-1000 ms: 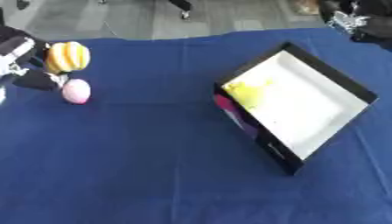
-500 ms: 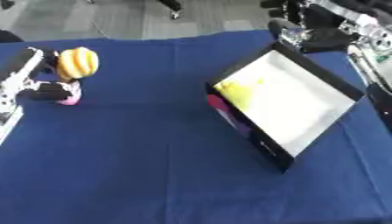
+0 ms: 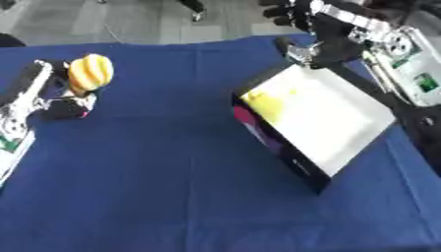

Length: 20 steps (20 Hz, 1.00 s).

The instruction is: Pick up the objects with one hand, pass them to the other hand, and then place them into the box on the other side of the table.

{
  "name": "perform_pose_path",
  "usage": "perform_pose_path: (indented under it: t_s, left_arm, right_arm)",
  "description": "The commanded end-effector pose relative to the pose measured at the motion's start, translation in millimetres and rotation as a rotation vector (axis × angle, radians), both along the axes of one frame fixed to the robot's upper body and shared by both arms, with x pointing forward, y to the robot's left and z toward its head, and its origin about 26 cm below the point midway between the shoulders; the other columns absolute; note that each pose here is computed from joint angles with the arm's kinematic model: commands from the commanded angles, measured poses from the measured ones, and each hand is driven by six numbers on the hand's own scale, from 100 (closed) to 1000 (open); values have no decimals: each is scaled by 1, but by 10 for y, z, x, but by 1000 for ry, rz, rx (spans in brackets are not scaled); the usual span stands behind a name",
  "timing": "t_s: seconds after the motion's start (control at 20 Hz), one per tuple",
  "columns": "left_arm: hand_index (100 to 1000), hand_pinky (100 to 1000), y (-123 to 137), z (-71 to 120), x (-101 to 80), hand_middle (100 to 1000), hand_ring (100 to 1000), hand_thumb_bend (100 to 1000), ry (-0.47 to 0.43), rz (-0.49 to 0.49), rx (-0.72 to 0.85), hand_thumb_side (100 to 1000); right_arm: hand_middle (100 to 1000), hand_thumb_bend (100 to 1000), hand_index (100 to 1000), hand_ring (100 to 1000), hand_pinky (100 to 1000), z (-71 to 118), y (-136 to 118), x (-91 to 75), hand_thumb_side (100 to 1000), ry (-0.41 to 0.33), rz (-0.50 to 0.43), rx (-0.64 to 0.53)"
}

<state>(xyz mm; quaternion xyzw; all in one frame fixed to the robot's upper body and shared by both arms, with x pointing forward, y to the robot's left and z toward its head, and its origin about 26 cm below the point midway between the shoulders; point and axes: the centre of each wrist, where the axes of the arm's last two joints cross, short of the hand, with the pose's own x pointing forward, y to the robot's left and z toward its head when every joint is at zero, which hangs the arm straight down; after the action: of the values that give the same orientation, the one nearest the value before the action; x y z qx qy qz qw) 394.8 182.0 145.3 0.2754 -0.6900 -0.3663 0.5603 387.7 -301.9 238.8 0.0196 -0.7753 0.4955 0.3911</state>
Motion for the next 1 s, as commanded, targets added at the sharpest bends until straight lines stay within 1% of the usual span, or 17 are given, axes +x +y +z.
perform_pose_path:
  t_s: [0.05,0.2,0.25,0.6,1.0]
  left_arm:
    - [526,756,-78,48,-19,478,715,100,-60,-15,-35,192]
    - [525,756,-137,10,-29,477,716,100,-89,-19,-46,191]
    - [525,756,-167,9,-34,475,715,100,-99,-23,-56,210]
    - [525,755,-326,-17,-57,471,712,100,-145,-42,-100,230]
    - [525,755,-545,-37,-96,470,710,100,-169,-91,-135,252]
  right_arm:
    - [1000,100,1000,1000,1000,121,22,15,237,-41,9,-40]
    - [1000,100,1000,1000,1000,130,54,36,226,-53,14,-55]
    - [1000,100,1000,1000,1000,146,80,42,203,-61,22,-61]
    - [1000,100,1000,1000,1000,185,221,83,169,-85,60,-103]
    - [1000,100,1000,1000,1000,176,367,129,182,-92,99,-165]
